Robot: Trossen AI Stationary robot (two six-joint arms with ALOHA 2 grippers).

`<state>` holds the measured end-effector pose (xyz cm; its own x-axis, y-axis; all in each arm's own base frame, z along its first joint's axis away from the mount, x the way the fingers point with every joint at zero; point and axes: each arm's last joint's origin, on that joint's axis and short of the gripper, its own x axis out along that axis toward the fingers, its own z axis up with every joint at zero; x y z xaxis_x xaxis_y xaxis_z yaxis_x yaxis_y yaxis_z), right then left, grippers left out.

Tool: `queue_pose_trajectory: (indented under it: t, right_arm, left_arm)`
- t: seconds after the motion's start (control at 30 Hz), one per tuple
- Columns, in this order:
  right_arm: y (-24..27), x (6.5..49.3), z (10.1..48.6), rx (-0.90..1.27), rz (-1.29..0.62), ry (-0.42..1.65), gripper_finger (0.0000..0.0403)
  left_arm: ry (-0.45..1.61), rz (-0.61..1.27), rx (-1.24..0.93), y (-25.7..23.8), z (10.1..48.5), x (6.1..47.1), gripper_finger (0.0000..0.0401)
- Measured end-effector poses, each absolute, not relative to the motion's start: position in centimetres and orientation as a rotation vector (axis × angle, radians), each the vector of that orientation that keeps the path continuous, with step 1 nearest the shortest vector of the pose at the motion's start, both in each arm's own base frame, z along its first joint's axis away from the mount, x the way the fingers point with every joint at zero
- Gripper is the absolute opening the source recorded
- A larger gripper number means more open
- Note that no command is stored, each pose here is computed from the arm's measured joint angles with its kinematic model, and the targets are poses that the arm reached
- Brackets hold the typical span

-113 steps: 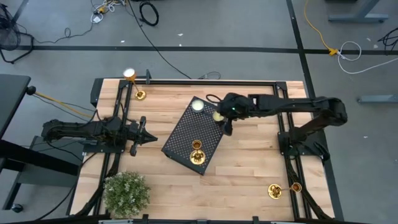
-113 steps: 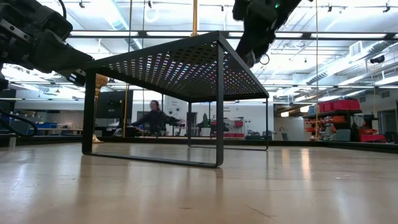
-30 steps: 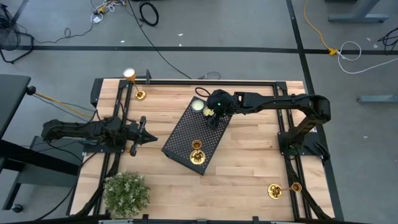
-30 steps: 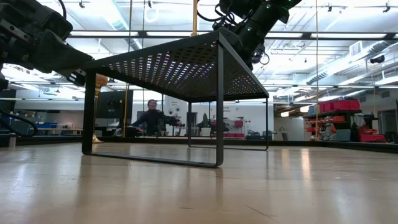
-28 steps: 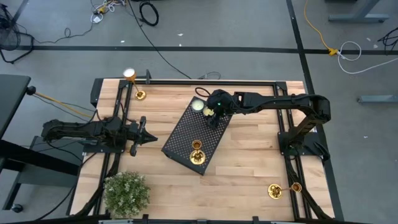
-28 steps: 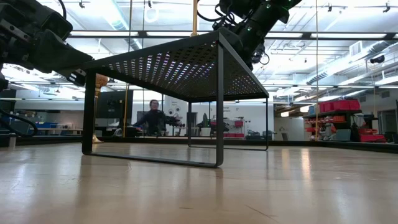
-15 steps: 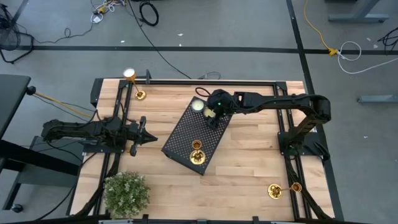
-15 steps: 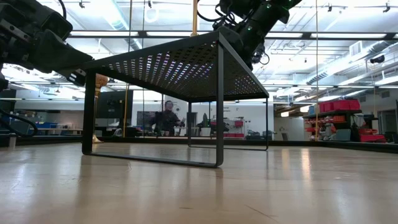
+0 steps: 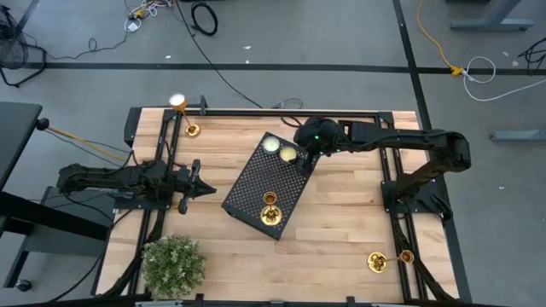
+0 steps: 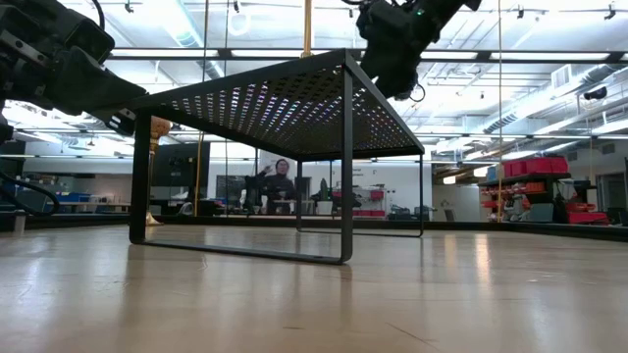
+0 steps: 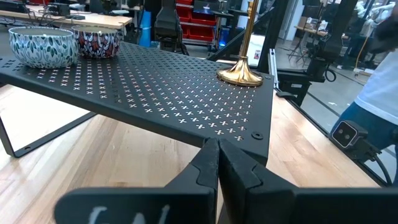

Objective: Stock candles on shelf
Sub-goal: Put the red scented candle on the shelf

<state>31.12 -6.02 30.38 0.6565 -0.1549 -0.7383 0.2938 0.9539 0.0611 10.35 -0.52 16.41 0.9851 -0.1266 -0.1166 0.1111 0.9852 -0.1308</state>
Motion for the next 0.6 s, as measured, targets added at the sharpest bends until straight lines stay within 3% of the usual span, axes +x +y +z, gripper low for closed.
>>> queue_pose_trajectory:
  t: [0.27, 0.6]
  right_arm:
    - [-5.4, 30.8, 29.1, 0.205, -0.202, 0.943, 0.0348]
    - [-5.1, 30.7, 26.4, 0.201, -0.2, 0.986, 0.0271]
  left_arm:
    - [0.125, -0.119, -0.124, -0.5, 16.4, 10.3, 0.0014]
    - [0.125, -0.12, -0.124, -0.5, 16.4, 10.3, 0.0014]
